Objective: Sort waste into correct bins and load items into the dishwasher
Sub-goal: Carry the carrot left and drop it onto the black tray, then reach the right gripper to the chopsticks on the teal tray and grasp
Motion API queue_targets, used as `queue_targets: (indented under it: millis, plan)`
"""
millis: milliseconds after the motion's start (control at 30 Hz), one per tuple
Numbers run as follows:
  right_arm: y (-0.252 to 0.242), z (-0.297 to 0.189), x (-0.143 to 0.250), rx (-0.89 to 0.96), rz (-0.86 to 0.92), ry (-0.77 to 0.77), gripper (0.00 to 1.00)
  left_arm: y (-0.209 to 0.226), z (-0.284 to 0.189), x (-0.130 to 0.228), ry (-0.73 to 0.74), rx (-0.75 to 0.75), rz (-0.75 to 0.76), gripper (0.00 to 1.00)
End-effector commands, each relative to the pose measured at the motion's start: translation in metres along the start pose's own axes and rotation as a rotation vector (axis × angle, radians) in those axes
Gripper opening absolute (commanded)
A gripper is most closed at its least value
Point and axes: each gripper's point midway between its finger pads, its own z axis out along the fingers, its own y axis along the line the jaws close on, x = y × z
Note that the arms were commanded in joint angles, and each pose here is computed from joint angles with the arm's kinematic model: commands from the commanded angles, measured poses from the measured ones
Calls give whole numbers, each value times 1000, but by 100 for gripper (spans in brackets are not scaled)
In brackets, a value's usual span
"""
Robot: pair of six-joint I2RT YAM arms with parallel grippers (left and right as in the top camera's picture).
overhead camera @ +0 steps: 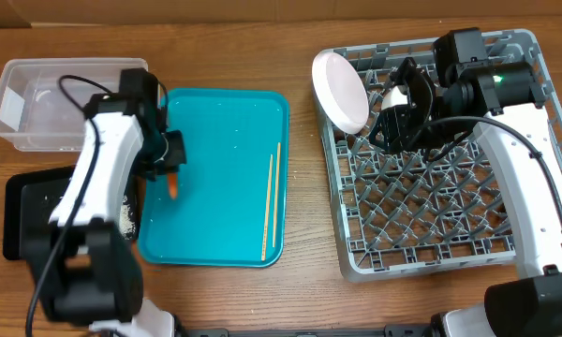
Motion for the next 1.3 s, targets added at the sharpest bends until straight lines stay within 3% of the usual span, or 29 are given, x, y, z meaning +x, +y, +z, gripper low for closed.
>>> queue_targets:
  millis: [0,200,367,533,767,833,933,1033,1100,1267]
  plan:
    - [1,-4,-3,9,-8,-16,57,50,-58,-10,-194,-170,-244,4]
    - [1,-4,-3,9,-8,-16,58,133,-52,6,-168,-236,-593,4]
    - [1,-4,-3,9,-8,-16,58,197,-23,26,-160,-263,-796,4]
    - [1,-4,-3,9,-8,-16,58,223,11,44,-160,-258,-891,4]
    - [1,-4,0,8,-2,-3,58,221,52,53,-97,-251,-891,5]
    - [1,-4,1,8,-1,0,58,218,60,53,-72,-234,-890,14]
    - [1,-4,1,8,-1,0,59,216,66,57,-45,-231,-887,44]
    - [1,-4,1,8,-1,1,59,208,67,52,-42,-172,-842,66]
    - [1,-4,0,8,5,-1,59,205,64,49,-41,-152,-823,72]
    - [6,-18,-16,9,36,-72,60,193,25,24,-75,-46,-764,74]
